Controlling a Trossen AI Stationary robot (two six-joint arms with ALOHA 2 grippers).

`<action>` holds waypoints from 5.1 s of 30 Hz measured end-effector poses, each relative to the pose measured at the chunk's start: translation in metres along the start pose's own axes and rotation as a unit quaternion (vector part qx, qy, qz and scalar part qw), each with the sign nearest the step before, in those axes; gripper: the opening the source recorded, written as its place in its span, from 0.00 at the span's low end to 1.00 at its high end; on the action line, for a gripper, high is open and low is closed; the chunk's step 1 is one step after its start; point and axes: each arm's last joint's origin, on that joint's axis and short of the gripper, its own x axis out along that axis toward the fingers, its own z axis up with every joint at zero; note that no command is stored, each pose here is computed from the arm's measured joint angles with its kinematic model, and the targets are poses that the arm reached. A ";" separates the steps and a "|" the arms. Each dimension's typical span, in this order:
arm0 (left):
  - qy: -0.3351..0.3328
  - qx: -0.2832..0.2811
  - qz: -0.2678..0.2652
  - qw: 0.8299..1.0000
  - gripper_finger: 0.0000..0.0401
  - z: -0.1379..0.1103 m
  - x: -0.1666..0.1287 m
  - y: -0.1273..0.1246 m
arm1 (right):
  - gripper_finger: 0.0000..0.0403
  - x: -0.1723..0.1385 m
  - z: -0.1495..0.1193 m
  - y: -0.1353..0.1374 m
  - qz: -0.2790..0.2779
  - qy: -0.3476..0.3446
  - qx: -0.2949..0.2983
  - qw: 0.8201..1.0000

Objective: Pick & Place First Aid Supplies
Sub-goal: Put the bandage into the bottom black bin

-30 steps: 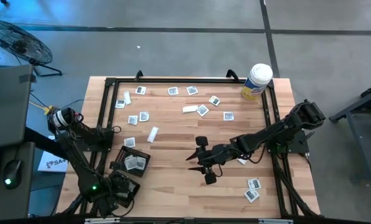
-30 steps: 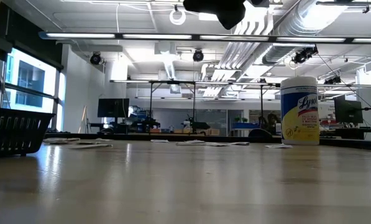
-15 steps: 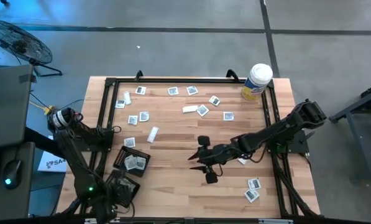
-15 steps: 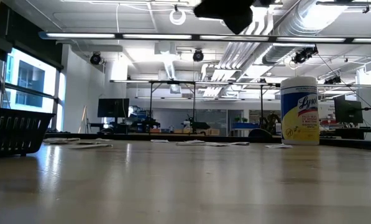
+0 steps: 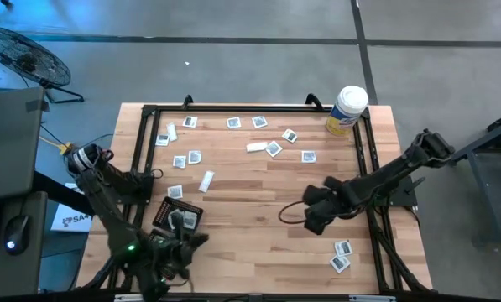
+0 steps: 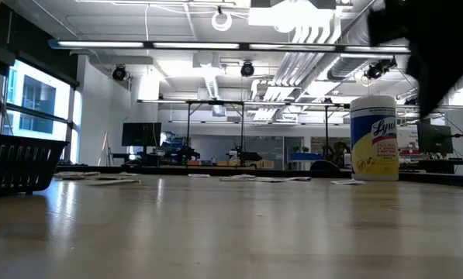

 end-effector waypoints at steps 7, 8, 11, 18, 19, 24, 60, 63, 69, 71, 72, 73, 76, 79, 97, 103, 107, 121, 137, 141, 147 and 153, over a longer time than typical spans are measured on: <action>0.064 -0.038 -0.017 0.997 0.08 -0.015 0.043 0.006 | 0.42 0.036 -0.027 -0.017 -0.018 0.094 0.108 0.990; 0.076 -0.042 -0.024 0.996 0.08 -0.017 0.048 0.007 | 0.42 0.040 -0.029 -0.019 -0.022 0.097 0.114 0.989; 0.101 -0.054 -0.042 0.993 0.08 -0.019 0.058 0.011 | 0.42 0.048 -0.033 -0.025 -0.031 0.101 0.121 0.987; 0.114 -0.065 -0.046 0.990 0.08 -0.019 0.065 0.015 | 0.42 0.062 -0.039 -0.023 -0.014 0.102 0.117 0.988; 0.114 -0.065 -0.046 0.990 0.08 -0.019 0.065 0.015 | 0.42 0.063 -0.039 -0.022 -0.017 0.104 0.115 0.988; 0.114 -0.064 -0.048 0.990 0.08 -0.019 0.064 0.014 | 0.42 0.075 -0.041 -0.014 -0.033 0.122 0.100 0.987; 0.049 -0.072 -0.093 0.992 0.08 -0.044 0.082 -0.004 | 0.27 0.065 -0.031 0.000 -0.055 0.112 0.082 0.989; 0.050 -0.071 -0.095 0.992 0.08 -0.044 0.082 -0.004 | 0.27 0.064 -0.028 0.004 -0.039 0.106 0.081 0.990; 0.053 -0.071 -0.103 0.991 0.08 -0.044 0.082 -0.004 | 0.23 0.073 -0.037 -0.006 -0.061 0.126 0.098 0.985; 0.053 -0.071 -0.103 0.991 0.08 -0.044 0.082 -0.004 | 0.21 0.076 -0.039 -0.008 -0.058 0.129 0.100 0.985; 0.053 -0.072 -0.103 0.991 0.08 -0.044 0.082 -0.004 | 0.20 0.077 -0.040 -0.008 -0.050 0.131 0.101 0.985; 0.053 -0.072 -0.103 0.991 0.08 -0.044 0.082 -0.004 | 0.20 0.078 -0.040 -0.008 -0.045 0.133 0.103 0.985; 0.053 -0.072 -0.103 0.991 0.08 -0.044 0.082 -0.004 | 0.20 0.078 -0.040 -0.008 -0.044 0.137 0.103 0.984; 0.053 -0.072 -0.102 0.991 0.08 -0.044 0.082 -0.004 | 0.21 0.074 -0.038 -0.006 -0.055 0.139 0.100 0.984; 0.053 -0.072 -0.103 0.991 0.08 -0.044 0.082 -0.004 | 0.21 0.078 -0.030 -0.002 -0.043 0.152 0.081 0.984; 0.052 -0.074 -0.103 0.990 0.08 -0.044 0.082 -0.004 | 0.17 0.085 -0.021 -0.004 -0.023 0.174 0.073 0.982; 0.040 -0.080 -0.086 0.992 0.08 -0.042 0.082 -0.004 | 0.11 0.087 -0.018 -0.006 -0.018 0.179 0.075 0.981; 0.044 -0.081 -0.041 0.995 0.08 -0.035 0.115 0.022 | 0.01 0.048 0.015 0.041 0.102 0.060 -0.056 0.991; -0.170 0.042 -0.191 0.966 0.45 -0.009 0.178 0.009 | 0.00 0.007 0.039 0.095 0.286 -0.158 -0.243 0.913; -0.201 0.048 -0.202 0.957 0.46 -0.004 0.185 0.005 | 0.00 0.006 0.042 0.095 0.288 -0.176 -0.259 0.905; -0.189 0.028 -0.206 0.960 0.43 -0.006 0.199 0.007 | 0.00 0.000 0.048 0.100 0.303 -0.229 -0.288 0.879; -0.182 0.017 -0.227 0.957 0.27 -0.007 0.199 0.006 | 0.00 0.001 0.048 0.099 0.284 -0.237 -0.289 0.883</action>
